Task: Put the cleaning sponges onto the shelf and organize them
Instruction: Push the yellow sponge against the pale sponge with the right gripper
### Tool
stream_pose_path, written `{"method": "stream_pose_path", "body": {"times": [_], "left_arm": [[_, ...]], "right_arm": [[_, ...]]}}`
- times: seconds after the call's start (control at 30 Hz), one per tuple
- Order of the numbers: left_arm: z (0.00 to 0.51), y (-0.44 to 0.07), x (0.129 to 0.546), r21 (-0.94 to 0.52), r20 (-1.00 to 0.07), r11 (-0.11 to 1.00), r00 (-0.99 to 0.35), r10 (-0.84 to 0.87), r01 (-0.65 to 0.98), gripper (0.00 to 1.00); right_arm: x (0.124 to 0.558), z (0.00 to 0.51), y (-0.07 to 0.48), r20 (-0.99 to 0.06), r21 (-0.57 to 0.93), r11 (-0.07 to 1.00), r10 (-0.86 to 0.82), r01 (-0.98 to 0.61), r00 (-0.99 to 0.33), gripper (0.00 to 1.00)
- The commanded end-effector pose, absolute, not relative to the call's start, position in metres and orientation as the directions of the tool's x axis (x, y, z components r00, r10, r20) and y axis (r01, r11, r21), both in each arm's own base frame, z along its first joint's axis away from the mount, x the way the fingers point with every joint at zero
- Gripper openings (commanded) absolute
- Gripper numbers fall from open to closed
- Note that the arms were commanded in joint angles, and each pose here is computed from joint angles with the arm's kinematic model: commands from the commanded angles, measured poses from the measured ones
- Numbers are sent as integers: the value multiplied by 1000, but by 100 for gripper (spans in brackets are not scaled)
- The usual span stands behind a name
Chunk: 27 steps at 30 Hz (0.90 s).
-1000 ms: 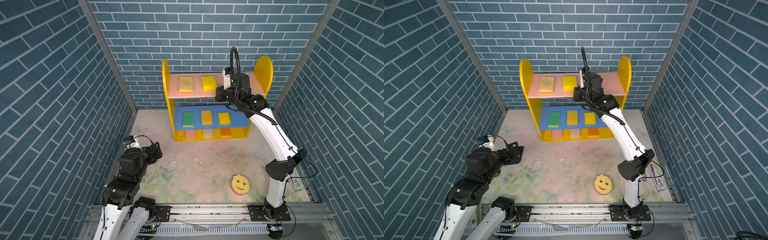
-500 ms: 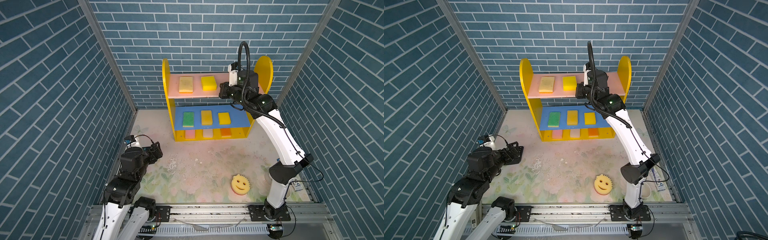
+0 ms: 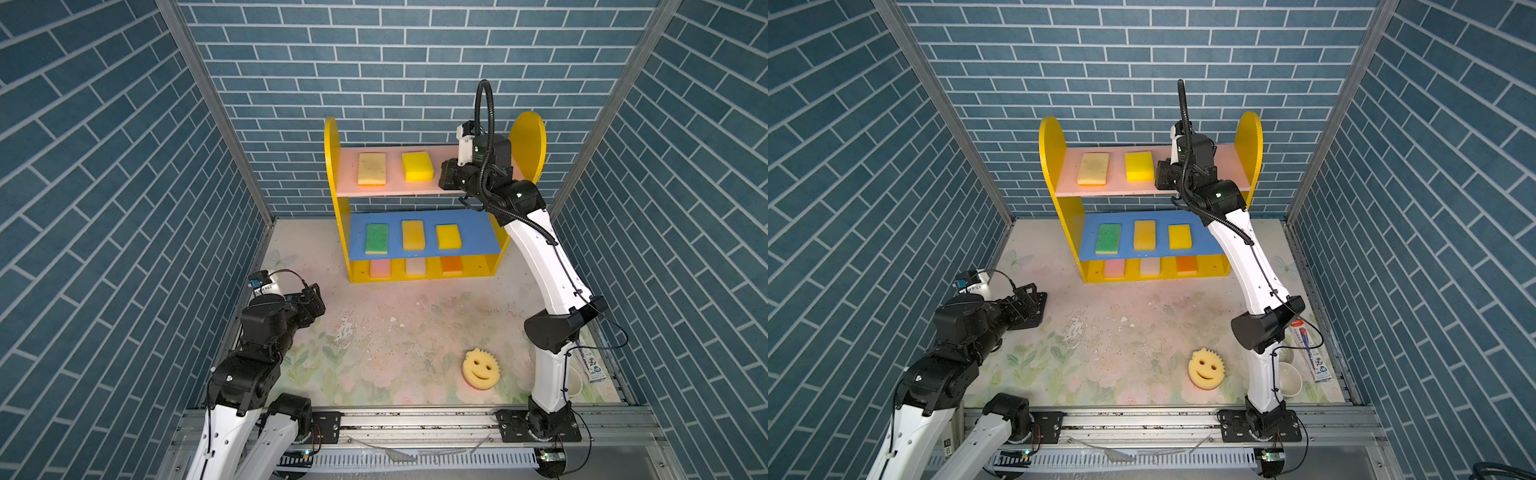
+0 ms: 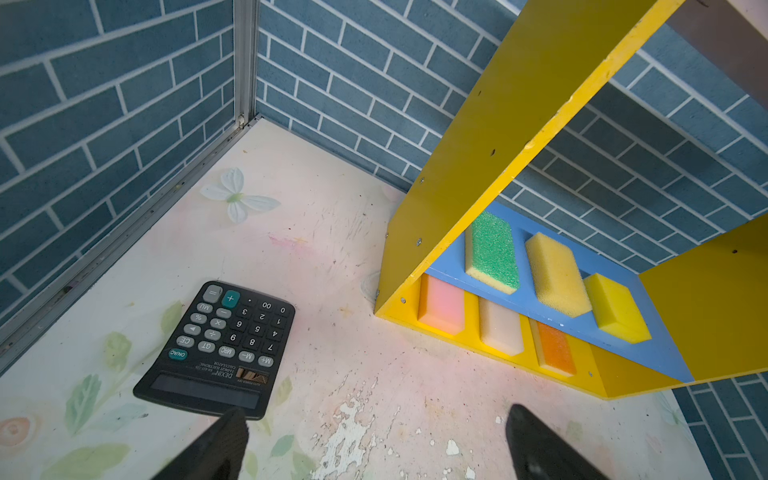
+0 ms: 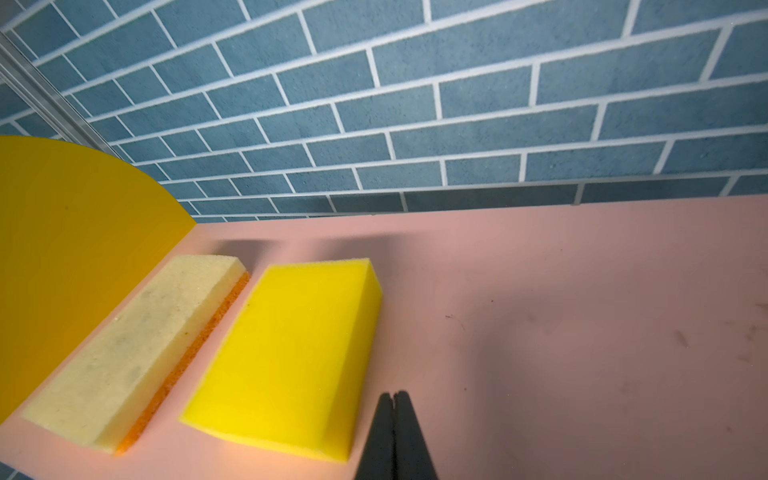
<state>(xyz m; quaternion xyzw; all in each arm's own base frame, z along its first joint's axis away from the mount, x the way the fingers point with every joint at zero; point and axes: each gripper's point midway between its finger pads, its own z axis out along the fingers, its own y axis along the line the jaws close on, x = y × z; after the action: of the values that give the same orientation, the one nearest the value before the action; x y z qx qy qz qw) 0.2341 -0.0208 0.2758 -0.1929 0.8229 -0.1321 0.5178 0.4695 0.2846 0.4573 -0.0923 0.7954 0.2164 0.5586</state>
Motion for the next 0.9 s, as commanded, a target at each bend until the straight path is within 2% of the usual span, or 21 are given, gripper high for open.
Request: {"method": "stream_pose_path", "body": {"times": [0.0, 0.3, 0.87], "left_arm": [[279, -19, 234, -413, -808, 892, -379, -451, -181, 98], [277, -19, 235, -413, -806, 892, -381, -452, -184, 98], [273, -20, 236, -414, -803, 891, -387, -453, -185, 98]], "right_arm": [[466, 457, 293, -910, 297, 854, 118, -427, -397, 5], [464, 444, 308, -879, 358, 810, 125, -464, -460, 4], [461, 439, 315, -865, 386, 788, 128, -479, -485, 3]]}}
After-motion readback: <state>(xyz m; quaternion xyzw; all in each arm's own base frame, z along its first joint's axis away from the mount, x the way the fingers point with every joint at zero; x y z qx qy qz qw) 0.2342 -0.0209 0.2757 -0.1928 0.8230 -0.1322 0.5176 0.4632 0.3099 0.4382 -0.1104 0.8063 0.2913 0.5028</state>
